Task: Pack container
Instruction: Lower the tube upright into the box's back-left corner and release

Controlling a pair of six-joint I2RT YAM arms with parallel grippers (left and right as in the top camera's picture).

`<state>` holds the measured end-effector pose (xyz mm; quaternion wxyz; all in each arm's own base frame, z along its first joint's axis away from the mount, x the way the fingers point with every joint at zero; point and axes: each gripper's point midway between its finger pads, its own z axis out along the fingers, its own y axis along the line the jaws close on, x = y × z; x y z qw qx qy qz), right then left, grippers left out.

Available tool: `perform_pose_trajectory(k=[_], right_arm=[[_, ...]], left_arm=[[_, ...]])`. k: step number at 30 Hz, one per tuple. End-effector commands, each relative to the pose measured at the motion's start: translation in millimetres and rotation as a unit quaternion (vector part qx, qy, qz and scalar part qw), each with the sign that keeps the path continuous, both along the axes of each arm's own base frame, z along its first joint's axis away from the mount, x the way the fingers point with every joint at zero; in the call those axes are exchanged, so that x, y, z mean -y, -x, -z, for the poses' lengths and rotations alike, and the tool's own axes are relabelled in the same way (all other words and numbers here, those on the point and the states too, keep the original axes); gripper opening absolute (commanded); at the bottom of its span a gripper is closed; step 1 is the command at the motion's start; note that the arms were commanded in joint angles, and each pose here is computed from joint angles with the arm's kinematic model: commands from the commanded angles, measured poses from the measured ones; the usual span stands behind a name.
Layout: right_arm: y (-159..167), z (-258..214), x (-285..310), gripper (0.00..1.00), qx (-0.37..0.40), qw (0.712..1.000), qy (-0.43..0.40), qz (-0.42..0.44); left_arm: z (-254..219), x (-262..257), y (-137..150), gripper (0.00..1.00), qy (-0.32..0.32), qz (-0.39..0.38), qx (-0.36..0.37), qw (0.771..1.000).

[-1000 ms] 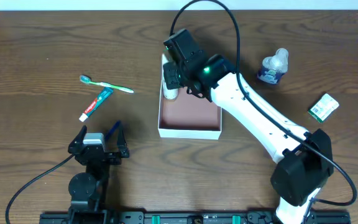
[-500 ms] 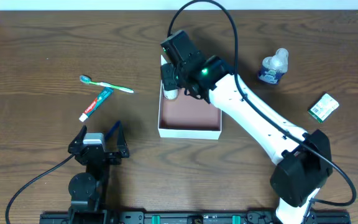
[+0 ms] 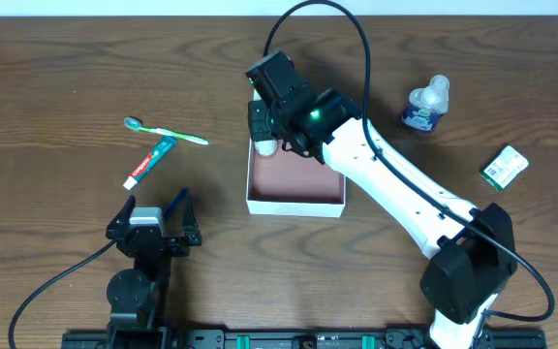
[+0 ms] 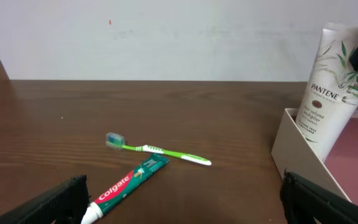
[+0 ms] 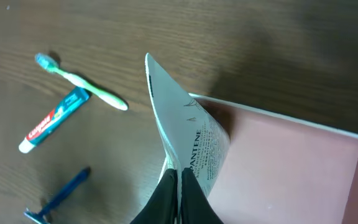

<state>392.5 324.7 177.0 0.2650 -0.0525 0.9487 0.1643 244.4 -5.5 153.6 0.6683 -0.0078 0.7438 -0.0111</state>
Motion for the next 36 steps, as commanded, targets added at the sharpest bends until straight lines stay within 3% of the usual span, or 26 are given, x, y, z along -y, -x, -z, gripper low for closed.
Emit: perform_pose_trajectory(k=[1,36], right_arm=[[-2,-15,-3,0.01,0.005,0.999,-0.027,0.038],[4,-7,8,0.03,-0.057,0.982,-0.073,0.167]], left_arm=[[18,-3,1,0.98,-0.009,-0.006,-0.026,1.000],[18,-3,1,0.98,-0.009,-0.006,-0.026,1.000]])
